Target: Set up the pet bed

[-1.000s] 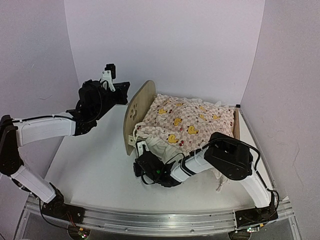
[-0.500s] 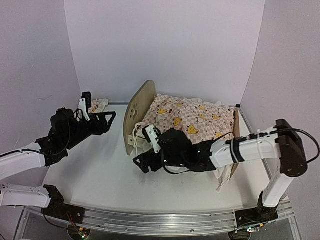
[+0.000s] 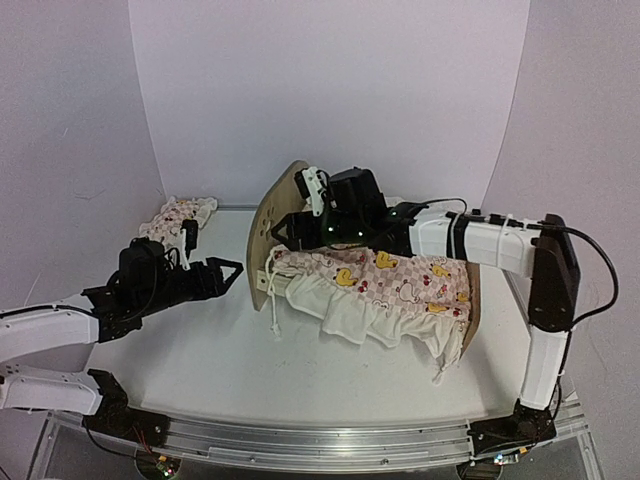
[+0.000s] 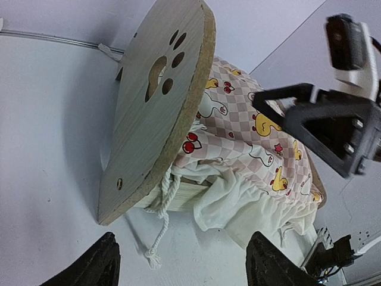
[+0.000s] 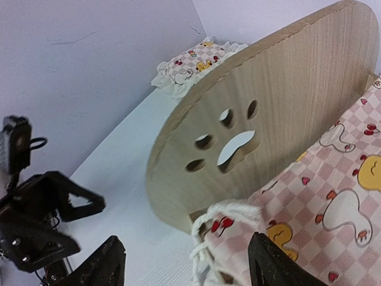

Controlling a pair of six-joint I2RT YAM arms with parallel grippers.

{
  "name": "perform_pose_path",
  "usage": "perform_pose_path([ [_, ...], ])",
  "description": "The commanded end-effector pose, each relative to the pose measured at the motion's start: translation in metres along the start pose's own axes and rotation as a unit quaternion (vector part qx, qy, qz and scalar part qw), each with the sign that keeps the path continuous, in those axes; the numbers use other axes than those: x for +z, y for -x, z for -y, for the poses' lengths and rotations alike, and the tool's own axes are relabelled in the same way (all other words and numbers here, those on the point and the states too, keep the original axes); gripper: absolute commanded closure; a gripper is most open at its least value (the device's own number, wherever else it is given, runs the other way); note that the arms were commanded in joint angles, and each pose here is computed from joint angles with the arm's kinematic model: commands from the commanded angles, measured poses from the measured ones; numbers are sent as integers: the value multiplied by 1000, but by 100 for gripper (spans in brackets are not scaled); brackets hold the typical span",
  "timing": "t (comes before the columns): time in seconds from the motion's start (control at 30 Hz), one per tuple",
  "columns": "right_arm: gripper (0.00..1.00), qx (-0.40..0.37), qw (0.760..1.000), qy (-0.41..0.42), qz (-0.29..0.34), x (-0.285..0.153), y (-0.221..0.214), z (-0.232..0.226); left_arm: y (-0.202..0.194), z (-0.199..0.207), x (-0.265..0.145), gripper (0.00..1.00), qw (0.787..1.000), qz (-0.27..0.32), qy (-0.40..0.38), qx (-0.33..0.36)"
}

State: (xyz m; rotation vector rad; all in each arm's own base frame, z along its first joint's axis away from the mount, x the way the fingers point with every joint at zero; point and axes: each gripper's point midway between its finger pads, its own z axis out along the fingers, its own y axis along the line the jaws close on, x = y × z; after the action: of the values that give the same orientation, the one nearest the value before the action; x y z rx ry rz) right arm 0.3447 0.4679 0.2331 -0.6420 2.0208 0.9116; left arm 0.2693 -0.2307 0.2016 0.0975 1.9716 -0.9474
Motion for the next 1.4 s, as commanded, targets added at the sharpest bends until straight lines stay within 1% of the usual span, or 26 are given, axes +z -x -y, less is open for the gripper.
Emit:
perform_pose_path([
  [0.0, 27, -19, 997, 77, -19, 22, 10, 7, 7, 14, -12, 27, 999, 15, -39, -18],
  [0.13, 25, -54, 992, 107, -41, 41, 0, 21, 0, 12, -17, 27, 999, 12, -44, -26],
  [0.27, 30, -82, 983, 150, -72, 52, -13, 14, -3, 12, -20, 27, 998, 10, -48, -26],
  [0.3, 33, -84, 981, 156, -75, 54, -14, 13, -3, 13, -20, 27, 998, 11, -49, -25],
  [0.33, 40, -83, 981, 159, -80, 56, -17, 13, -3, 13, -20, 27, 998, 10, -50, -24],
  [0.4, 47, -86, 981, 155, -82, 59, -17, 15, -3, 14, -20, 27, 998, 9, -51, -22],
  [0.57, 61, -91, 981, 151, -75, 59, -10, 14, -4, 13, -17, 27, 998, 4, -50, -24],
  [0.7, 87, -87, 981, 157, -73, 57, -5, 11, -5, 14, -16, 27, 998, 0, -51, -24],
  [0.73, 92, -86, 980, 162, -74, 55, -5, 7, -5, 14, -16, 27, 998, 1, -51, -24],
  [0.77, 95, -85, 979, 167, -78, 54, -7, 5, -5, 13, -16, 27, 998, 1, -51, -24],
  [0.87, 96, -88, 977, 173, -86, 46, -10, -8, -6, 12, -16, 27, 999, 2, -48, -24],
  [1.1, 95, -117, 974, 171, -94, 27, -19, -54, -7, 7, -14, 27, 999, 3, -38, -23],
  [1.17, 90, -121, 973, 169, -100, 21, -29, -71, -7, 5, -14, 26, 999, 5, -34, -25],
  [1.2, 85, -120, 970, 180, -107, 17, -36, -83, -8, 4, -14, 26, 999, 5, -31, -24],
  [1.23, 78, -119, 968, 189, -114, 14, -43, -94, -9, 2, -14, 26, 999, 5, -28, -24],
  [1.27, 62, -117, 967, 193, -119, 11, -47, -102, -10, 1, -13, 26, 999, 3, -27, -23],
  [1.3, 55, -110, 969, 185, -120, 8, -49, -103, -12, -1, -13, 26, 999, 2, -24, -23],
  [1.33, 45, -100, 973, 168, -119, 6, -48, -99, -13, -2, -12, 26, 1000, 1, -21, -20],
  [1.37, 39, -91, 978, 146, -116, 3, -46, -93, -14, -4, -12, 25, 1000, 0, -18, -19],
])
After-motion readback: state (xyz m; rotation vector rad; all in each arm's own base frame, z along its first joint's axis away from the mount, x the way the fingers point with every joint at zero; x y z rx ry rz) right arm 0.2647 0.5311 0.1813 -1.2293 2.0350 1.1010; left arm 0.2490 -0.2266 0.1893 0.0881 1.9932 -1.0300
